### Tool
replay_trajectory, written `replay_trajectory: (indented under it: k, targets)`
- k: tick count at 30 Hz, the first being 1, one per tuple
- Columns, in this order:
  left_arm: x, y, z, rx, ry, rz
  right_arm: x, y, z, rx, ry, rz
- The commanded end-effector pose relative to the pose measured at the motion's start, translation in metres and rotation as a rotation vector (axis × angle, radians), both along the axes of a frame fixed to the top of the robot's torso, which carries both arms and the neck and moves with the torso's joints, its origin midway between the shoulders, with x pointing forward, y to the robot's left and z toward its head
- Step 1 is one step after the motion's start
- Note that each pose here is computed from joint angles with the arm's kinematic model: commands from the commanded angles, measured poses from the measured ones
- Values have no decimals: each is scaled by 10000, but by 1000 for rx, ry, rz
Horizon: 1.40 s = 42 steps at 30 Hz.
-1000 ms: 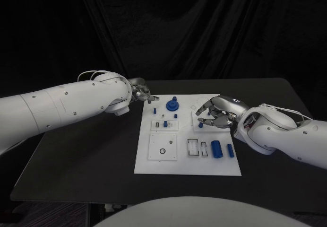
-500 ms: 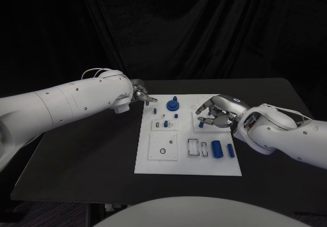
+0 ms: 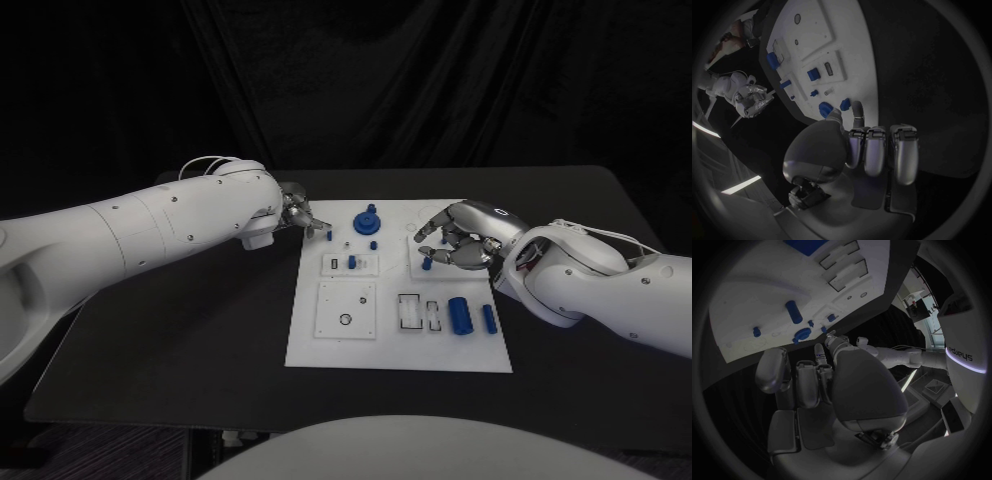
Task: Assemble the parts on the task board
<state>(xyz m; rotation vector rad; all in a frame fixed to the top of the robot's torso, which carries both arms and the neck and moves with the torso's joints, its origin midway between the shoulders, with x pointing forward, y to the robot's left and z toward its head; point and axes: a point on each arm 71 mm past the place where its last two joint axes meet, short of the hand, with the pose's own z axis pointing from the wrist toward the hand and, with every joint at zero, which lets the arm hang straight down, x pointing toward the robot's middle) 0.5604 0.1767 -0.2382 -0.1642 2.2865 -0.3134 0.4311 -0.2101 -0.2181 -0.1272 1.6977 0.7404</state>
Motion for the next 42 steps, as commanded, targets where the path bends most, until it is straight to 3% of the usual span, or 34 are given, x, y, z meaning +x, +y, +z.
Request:
replay_trajectory:
  k: [1,26,42]
  targets:
    - [-16,-21,-32,-8,19,-17,2,-9,-1,2,-4,-14]
    - [1,-98,-3,-75,-59,-30,1,-8,-16,-10,14,-20]
    - [40,-138,-29,-37,-24,-21,-7,15,-21,-14,23,-14]
